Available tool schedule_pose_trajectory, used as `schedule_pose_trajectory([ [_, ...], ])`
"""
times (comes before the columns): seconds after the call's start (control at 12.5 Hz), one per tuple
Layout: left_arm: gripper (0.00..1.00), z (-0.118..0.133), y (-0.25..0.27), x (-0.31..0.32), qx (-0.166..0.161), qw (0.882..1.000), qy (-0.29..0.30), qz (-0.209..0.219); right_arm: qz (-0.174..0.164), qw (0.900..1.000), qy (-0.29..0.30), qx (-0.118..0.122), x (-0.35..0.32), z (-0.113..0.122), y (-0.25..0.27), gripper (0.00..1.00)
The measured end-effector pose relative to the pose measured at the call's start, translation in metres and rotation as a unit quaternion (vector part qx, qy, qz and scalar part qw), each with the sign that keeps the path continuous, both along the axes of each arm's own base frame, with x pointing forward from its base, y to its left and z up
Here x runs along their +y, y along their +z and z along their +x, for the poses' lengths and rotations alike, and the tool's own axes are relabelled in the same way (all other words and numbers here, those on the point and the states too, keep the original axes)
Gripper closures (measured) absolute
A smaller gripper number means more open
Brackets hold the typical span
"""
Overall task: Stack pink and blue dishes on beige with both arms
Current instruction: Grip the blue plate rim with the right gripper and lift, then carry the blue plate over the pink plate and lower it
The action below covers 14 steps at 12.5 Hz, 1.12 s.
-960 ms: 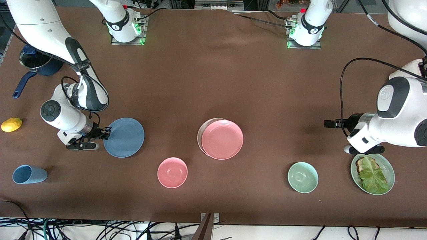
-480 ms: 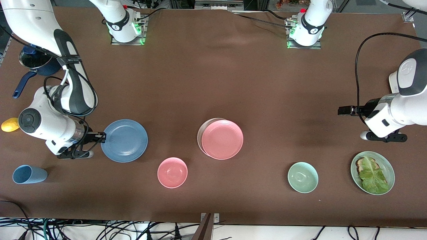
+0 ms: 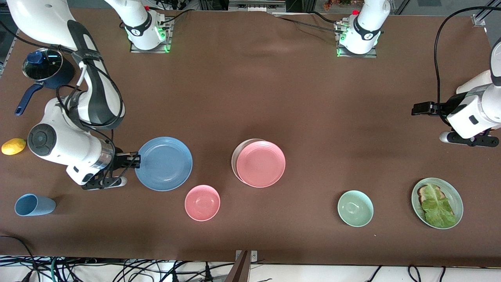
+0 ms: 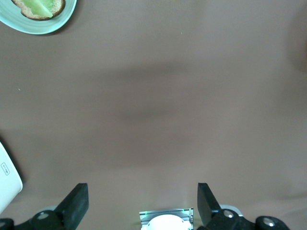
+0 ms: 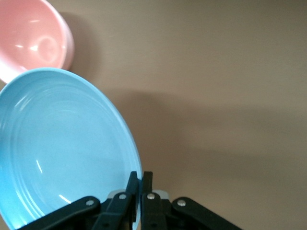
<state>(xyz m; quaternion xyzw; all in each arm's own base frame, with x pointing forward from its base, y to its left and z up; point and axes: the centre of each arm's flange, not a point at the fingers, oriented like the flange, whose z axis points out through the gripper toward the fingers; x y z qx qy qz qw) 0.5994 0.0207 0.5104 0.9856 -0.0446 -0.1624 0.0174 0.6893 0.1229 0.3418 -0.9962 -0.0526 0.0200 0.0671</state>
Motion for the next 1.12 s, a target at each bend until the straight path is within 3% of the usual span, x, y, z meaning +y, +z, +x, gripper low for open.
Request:
schedule_pose_trajectory([
  [0.16, 0.0, -0.002, 0.009, -0.005, -0.008, 1.0, -0.004, 0.002, 0.006, 1.0, -0.016, 0.006, 0.034, -0.007, 0.002, 0.95],
  [0.48, 0.0, -0.006, 0.055, -0.025, -0.081, 0.996, -0.017, 0.012, 0.009, 0.998, -0.068, 0.016, 0.139, -0.035, 0.013, 0.95],
  [0.72, 0.0, -0.023, 0.092, -0.034, -0.113, 0.993, -0.024, 0.015, 0.015, 0.995, -0.096, 0.01, 0.213, -0.064, 0.018, 0.95],
  [1.12, 0.0, -0.046, 0.094, -0.033, -0.106, 0.994, -0.023, 0.018, 0.03, 0.992, -0.122, -0.012, 0.289, -0.095, -0.006, 0.95],
])
